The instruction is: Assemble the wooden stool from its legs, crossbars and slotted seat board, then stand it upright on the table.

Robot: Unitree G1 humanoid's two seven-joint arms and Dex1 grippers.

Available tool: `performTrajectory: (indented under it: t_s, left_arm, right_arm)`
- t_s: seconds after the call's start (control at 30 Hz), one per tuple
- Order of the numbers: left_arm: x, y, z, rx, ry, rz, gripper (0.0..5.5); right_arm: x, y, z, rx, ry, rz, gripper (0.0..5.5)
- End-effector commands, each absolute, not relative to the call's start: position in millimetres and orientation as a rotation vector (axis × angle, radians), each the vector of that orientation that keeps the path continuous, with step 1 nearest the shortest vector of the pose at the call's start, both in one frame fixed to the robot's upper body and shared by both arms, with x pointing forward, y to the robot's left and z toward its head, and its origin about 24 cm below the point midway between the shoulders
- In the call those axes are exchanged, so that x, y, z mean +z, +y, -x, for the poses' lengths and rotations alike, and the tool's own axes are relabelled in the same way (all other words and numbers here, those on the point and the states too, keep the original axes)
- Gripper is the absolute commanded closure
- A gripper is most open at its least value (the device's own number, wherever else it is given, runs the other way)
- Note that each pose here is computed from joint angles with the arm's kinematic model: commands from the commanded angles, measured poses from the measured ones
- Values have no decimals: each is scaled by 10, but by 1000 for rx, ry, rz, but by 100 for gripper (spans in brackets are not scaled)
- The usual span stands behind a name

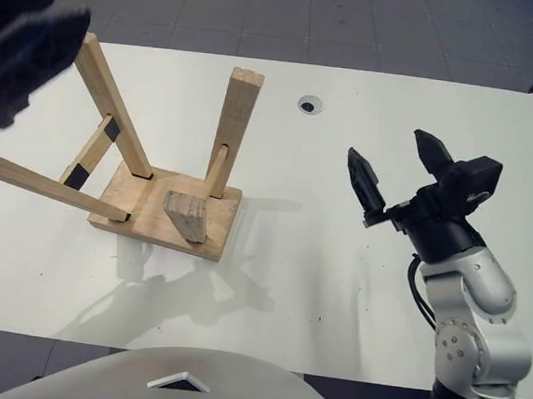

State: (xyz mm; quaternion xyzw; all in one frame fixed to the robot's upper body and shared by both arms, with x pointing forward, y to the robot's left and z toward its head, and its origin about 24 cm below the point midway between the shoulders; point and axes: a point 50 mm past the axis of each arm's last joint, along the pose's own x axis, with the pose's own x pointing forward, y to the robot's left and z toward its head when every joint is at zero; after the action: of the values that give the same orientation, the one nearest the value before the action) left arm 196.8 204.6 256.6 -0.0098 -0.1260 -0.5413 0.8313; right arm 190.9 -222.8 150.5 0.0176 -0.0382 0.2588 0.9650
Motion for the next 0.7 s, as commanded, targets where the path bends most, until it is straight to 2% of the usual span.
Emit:
performTrajectory:
  t_s: [0.03,0.13,0.23,0.33,0.53,0.7]
  left_arm:
    - [2513,2339,-1798,-1256,-192,-66,242]
    - [2518,2554,-1608,-1365,-162,-147,242]
    - [2555,2820,-1497,-1372,-133,-225,242]
    - [2542,2975,-1466,-1330,-97,-308,242]
    - [2519,3257,-1619,-1182,-96,-316,242]
    - [2151,3499,-1856,-1106,92,-259,242]
  right_arm:
    - [1558,-2264,-1828,673,-19,54,2]
    - [1526,-2222,-1748,762,25,92,2]
    - [1488,-2186,-1640,859,74,140,2]
    - [1459,-2159,-1587,913,104,168,2]
    - [1351,-2024,-1462,1027,163,205,2]
    - [1321,-1959,-1436,1098,188,242,2]
